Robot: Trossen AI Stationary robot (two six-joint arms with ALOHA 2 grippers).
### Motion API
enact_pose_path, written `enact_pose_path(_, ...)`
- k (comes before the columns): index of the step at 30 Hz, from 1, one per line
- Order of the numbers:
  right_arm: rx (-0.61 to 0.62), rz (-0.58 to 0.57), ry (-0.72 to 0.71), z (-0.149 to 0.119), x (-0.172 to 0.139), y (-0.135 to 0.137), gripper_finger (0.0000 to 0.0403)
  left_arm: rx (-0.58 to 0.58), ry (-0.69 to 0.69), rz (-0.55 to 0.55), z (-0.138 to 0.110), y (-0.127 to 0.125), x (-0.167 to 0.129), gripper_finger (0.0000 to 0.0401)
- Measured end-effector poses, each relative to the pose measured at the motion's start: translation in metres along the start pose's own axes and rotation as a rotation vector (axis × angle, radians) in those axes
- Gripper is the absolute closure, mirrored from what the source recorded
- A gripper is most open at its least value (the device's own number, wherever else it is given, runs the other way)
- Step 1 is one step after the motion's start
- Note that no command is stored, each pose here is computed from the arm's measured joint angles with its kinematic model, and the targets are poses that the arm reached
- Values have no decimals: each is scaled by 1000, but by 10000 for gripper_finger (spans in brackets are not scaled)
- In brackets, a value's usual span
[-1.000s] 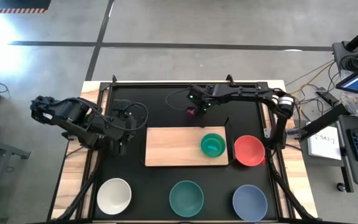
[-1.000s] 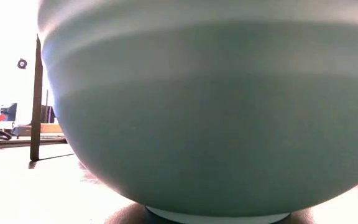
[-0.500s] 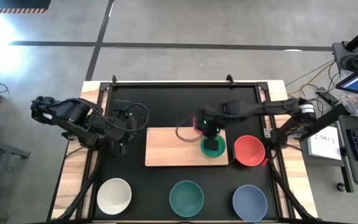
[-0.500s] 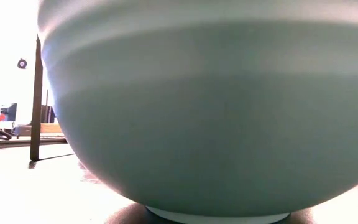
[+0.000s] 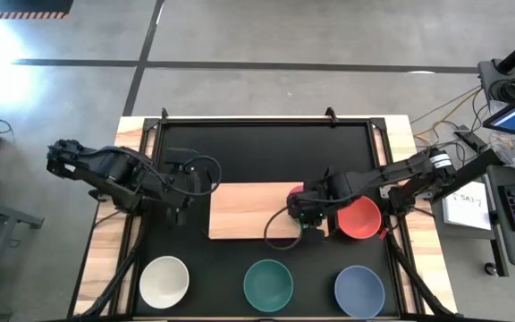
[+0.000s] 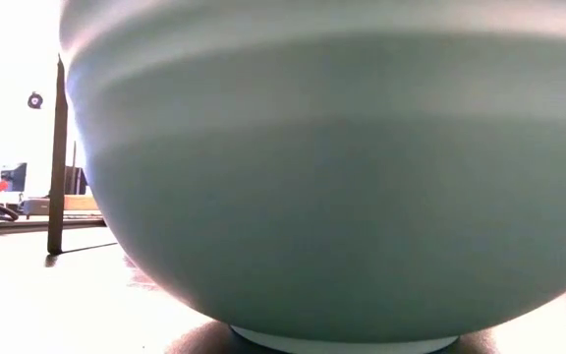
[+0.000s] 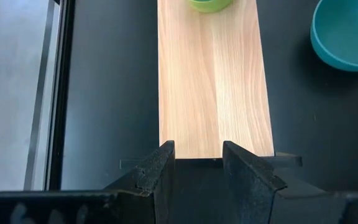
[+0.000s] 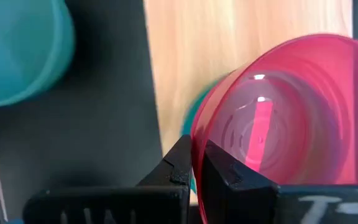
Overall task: Place and stack bowls onto a shelf
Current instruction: Stack the pink bowl on top of the blue bowl on the shelf
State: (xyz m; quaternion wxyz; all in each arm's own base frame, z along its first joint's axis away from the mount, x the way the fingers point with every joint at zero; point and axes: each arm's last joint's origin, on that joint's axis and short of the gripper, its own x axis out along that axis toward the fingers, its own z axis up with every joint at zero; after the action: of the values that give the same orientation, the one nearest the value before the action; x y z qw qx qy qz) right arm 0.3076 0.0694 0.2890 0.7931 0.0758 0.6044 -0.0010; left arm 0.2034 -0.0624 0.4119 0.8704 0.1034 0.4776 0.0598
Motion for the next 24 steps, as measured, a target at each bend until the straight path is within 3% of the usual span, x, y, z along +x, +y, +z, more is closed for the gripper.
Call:
enact_pose_path(15, 32, -8, 38, -4, 4, 6, 390, -8, -6, -4, 0, -1, -1, 282)
enact_pose_path(24, 28, -11, 36, -4, 4, 7, 326, -38, -6, -5, 0, -1, -1, 282)
